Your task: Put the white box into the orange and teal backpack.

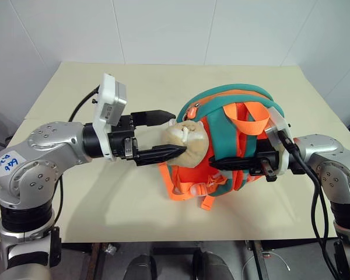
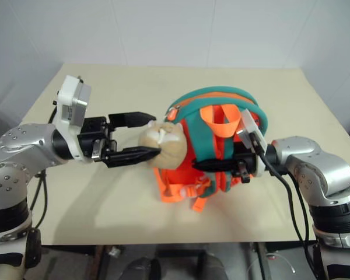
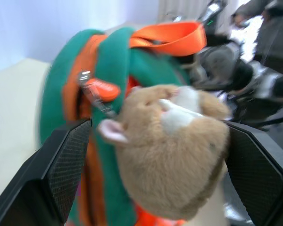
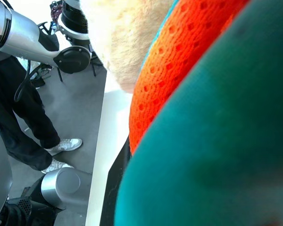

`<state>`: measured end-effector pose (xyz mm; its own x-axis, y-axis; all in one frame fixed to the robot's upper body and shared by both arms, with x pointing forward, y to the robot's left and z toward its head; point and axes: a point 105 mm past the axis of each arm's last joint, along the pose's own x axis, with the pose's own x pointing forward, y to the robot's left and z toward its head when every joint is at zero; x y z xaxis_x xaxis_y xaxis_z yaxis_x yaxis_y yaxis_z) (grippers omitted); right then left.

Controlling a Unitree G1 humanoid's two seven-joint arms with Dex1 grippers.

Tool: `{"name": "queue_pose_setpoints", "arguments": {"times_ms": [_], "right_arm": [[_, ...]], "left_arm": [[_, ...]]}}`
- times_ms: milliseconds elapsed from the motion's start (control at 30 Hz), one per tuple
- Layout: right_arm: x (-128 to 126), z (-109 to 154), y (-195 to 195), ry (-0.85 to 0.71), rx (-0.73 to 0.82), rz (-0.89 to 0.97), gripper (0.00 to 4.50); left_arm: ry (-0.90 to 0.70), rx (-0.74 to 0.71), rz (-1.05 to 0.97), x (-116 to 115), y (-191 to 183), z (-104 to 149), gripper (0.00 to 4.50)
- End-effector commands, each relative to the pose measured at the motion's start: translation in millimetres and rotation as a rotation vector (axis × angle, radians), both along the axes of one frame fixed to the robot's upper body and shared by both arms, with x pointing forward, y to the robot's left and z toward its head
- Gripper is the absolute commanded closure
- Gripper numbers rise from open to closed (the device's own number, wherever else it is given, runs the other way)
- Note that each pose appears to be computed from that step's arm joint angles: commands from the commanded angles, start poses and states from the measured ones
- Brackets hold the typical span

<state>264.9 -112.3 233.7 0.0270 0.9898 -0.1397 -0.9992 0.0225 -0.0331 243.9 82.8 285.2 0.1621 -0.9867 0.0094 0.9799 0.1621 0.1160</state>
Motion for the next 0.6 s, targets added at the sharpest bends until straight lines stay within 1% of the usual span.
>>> {"name": "queue_pose_setpoints", "arguments": {"times_ms": [33,133,233,367,500,533,567,600], "right_arm": [[-3,10,0,-0.056,0.012,0.013,3.99],[-3,10,1,-0.056,0.017,0.012,3.99],[-2,10,2,-0.056,0.017,0.012,3.99],[-2,10,2,-0.058,0.02,0.01,3.99],[-2,10,2,-0.06,0.021,0.008,3.99],[-2,10,2,-0.06,0.022,0.007,3.99],[-2,10,3,-0.061,0.024,0.007,3.99],[-2,10,3,-0.061,0.025,0.006,3.99]], "left_arm": [[-0.009,0.033,-0.029,-12,-1,2,0.04],[0.005,0.074,0.006,-5,-1,-8,0.04],[0.007,0.076,0.009,-2,-4,-9,0.04],[0.015,0.077,-0.029,-6,-13,-11,0.04],[0.026,0.092,0.001,2,-20,-16,0.04],[0.025,0.097,0.003,2,-20,-16,0.43],[0.023,0.102,0.006,3,-21,-15,0.61],[0.021,0.105,0.007,3,-21,-15,0.96]]}}
